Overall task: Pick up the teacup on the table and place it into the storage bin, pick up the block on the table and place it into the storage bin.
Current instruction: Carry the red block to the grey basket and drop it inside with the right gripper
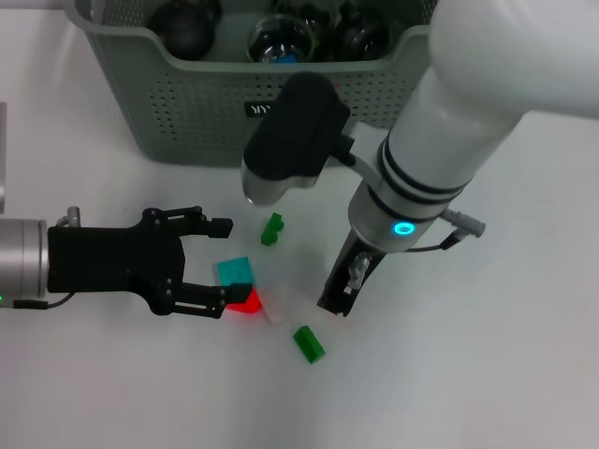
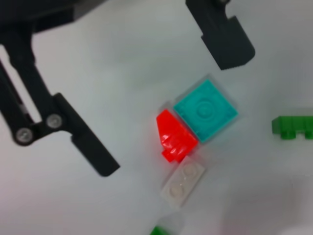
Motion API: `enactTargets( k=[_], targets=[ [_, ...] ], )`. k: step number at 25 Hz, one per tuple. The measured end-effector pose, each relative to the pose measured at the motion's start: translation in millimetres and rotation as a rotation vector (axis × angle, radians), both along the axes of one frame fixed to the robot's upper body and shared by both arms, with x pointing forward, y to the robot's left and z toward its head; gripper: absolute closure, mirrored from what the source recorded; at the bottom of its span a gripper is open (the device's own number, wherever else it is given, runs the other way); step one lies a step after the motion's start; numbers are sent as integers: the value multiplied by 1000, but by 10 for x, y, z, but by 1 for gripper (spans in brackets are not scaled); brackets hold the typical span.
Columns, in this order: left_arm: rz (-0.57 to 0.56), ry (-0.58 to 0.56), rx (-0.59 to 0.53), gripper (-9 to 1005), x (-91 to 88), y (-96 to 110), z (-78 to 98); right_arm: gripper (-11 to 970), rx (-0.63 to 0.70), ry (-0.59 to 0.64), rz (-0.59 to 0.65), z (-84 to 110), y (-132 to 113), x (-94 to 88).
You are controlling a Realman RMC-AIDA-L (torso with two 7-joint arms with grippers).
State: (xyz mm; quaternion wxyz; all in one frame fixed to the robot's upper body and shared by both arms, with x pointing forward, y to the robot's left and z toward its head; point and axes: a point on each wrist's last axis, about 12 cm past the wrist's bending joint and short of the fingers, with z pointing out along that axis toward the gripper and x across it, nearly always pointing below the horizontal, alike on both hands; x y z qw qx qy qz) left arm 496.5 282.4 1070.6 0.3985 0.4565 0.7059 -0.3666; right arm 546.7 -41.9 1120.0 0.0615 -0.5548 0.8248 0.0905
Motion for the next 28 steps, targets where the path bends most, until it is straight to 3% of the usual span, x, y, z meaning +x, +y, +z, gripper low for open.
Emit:
enactTargets(
  k=[4,6,9,14,17,20,23,28],
  targets=[
    [-1,2,-2,110,-10,3,-2,757,18,-4,-14,243,-31,50],
    [-2,3,-2,110,-12,6,-2,751,31,-34,-45,482,-105,131],
    [-1,3,-2,110,-12,10,-1,743,98,-88,-89,930,-201,250],
    [-3,2,-3,110,-10,8,3,728,348,-261,-141,1839,-323,491],
    [-3,1,-4,110,-5,6,6,720,409,-309,-156,1969,-322,608],
    [-3,-1,-7,110,1,1,13,711,423,-376,-200,1943,-274,853],
    [-4,-5,-9,110,12,-5,21,702,374,-437,-245,1757,-204,1112],
    [-4,-7,-7,110,22,-5,26,688,303,-478,-278,1354,-111,1373]
  ],
)
